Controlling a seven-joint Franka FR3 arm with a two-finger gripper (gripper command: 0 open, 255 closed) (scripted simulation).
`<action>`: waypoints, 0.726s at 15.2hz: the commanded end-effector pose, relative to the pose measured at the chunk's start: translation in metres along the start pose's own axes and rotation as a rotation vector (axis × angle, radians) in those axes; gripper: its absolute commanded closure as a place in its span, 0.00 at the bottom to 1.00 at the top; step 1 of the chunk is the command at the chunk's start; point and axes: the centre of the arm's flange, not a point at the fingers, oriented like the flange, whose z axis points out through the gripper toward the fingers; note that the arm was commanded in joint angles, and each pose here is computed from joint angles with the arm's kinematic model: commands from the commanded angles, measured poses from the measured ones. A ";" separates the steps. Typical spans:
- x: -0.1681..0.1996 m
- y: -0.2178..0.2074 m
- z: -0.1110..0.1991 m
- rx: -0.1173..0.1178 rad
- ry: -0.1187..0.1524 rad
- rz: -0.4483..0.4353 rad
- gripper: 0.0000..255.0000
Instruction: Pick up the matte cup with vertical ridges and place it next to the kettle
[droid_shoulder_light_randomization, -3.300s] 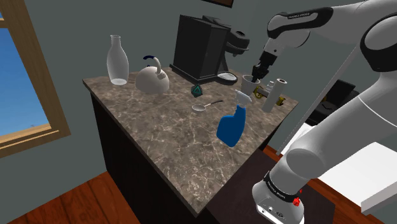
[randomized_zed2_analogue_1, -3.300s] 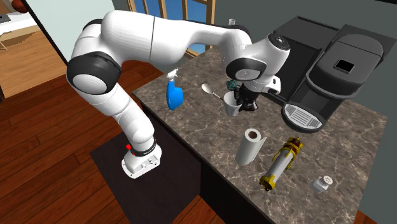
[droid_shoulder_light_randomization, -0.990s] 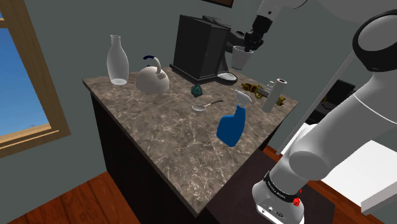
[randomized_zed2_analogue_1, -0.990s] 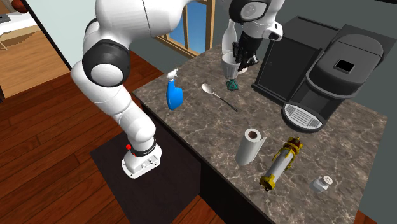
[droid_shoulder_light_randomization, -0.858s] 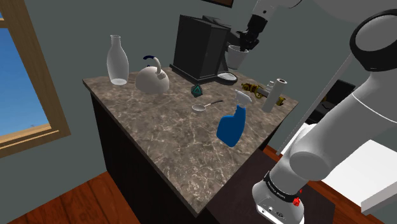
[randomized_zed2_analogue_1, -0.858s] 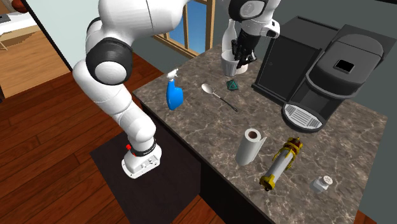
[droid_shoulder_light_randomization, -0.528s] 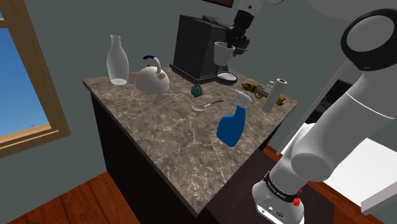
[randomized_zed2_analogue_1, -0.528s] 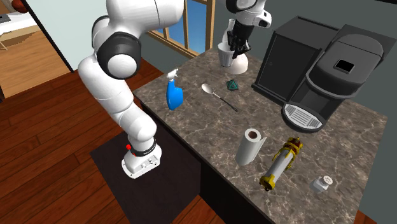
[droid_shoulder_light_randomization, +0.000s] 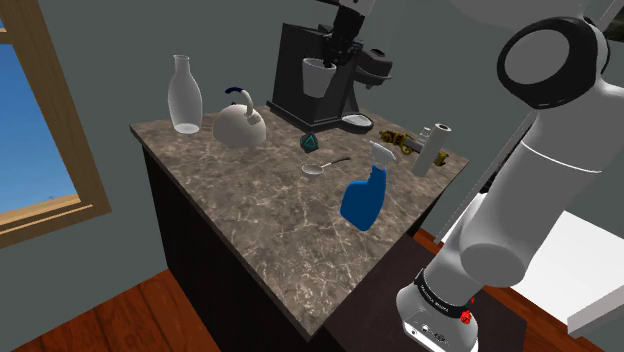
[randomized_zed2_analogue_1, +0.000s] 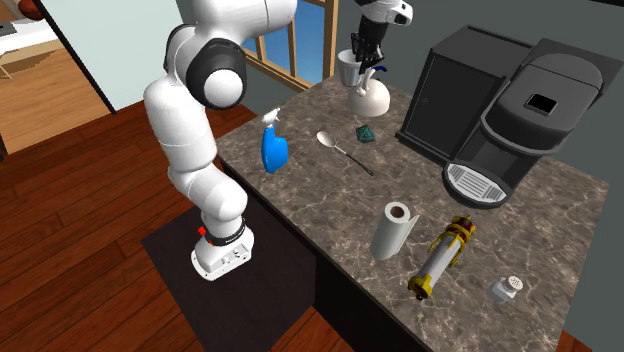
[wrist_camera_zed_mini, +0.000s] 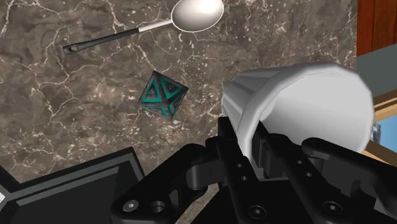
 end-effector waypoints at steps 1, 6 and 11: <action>0.010 -0.024 0.006 0.000 0.000 0.001 1.00; 0.026 -0.054 0.023 0.000 0.000 0.001 1.00; 0.026 -0.049 0.049 0.000 0.000 0.001 1.00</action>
